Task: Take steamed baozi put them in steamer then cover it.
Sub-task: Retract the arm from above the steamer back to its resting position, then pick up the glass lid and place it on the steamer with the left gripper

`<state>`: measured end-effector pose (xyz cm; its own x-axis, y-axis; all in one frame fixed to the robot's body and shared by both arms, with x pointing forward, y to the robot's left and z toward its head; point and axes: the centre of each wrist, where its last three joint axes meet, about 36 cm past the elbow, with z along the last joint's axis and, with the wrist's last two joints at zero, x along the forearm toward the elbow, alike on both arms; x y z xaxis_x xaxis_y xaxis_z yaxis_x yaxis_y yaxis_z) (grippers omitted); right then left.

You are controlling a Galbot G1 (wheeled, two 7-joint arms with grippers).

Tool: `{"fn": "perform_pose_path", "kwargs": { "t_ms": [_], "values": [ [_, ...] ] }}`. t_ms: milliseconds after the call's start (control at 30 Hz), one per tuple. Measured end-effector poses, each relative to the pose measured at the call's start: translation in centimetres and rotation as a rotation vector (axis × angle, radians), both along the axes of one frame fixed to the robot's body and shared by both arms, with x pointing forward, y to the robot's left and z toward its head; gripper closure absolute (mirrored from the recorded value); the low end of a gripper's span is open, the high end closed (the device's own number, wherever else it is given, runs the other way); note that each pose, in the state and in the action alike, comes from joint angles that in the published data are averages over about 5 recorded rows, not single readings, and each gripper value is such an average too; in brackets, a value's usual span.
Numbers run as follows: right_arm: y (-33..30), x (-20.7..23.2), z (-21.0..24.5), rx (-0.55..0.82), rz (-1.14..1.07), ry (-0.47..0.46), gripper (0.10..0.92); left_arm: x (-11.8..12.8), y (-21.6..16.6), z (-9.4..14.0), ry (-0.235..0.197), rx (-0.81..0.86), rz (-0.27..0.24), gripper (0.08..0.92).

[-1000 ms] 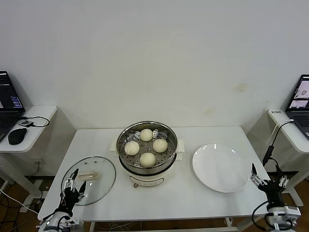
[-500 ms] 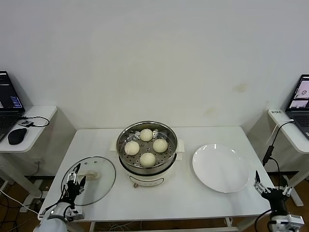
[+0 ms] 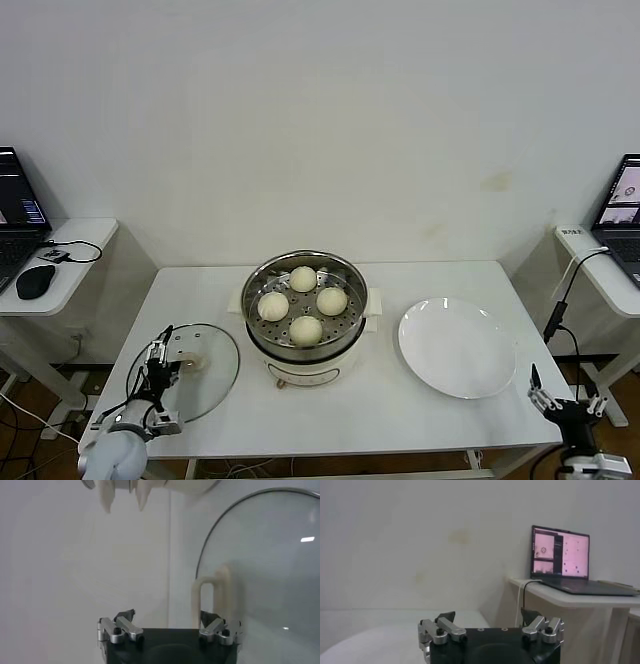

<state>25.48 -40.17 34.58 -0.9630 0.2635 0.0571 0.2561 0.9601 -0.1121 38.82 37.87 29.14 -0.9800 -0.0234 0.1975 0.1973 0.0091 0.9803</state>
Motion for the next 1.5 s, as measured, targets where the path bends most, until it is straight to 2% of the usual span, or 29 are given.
{"fn": "perform_pose_path", "kwargs": {
  "t_ms": [100,200,567,900,967,1133,1367,1500],
  "values": [
    [0.0,-0.1,-0.1,0.001,0.000,0.002,0.200,0.3,0.0,-0.1,0.002,0.001,0.001,0.183],
    [0.1,-0.1,-0.1,0.000,0.003,0.007,0.199,0.4,0.1,-0.3,0.006,0.001,0.003,0.236],
    [0.0,-0.2,-0.2,-0.009,0.012,0.015,0.200,0.6,0.0,-1.2,0.013,-0.003,0.007,0.554],
    [0.4,-0.4,0.1,-0.019,0.033,0.013,0.200,0.4,0.1,-0.3,-0.048,0.000,0.004,0.831],
    [0.4,-0.4,0.2,-0.024,0.039,0.012,0.200,0.2,0.3,0.3,-0.064,0.008,0.008,0.860],
    [0.5,-0.4,0.6,-0.036,0.052,0.010,0.199,-0.5,0.8,2.8,-0.108,0.019,0.028,0.864],
    [0.8,-0.4,0.9,-0.055,0.076,0.007,0.199,-1.7,0.9,8.4,-0.177,0.018,0.069,0.864],
    [1.4,-0.4,0.7,-0.059,0.091,0.009,0.200,-1.8,-0.1,12.0,-0.226,-0.002,0.067,0.864]
  ]
}}
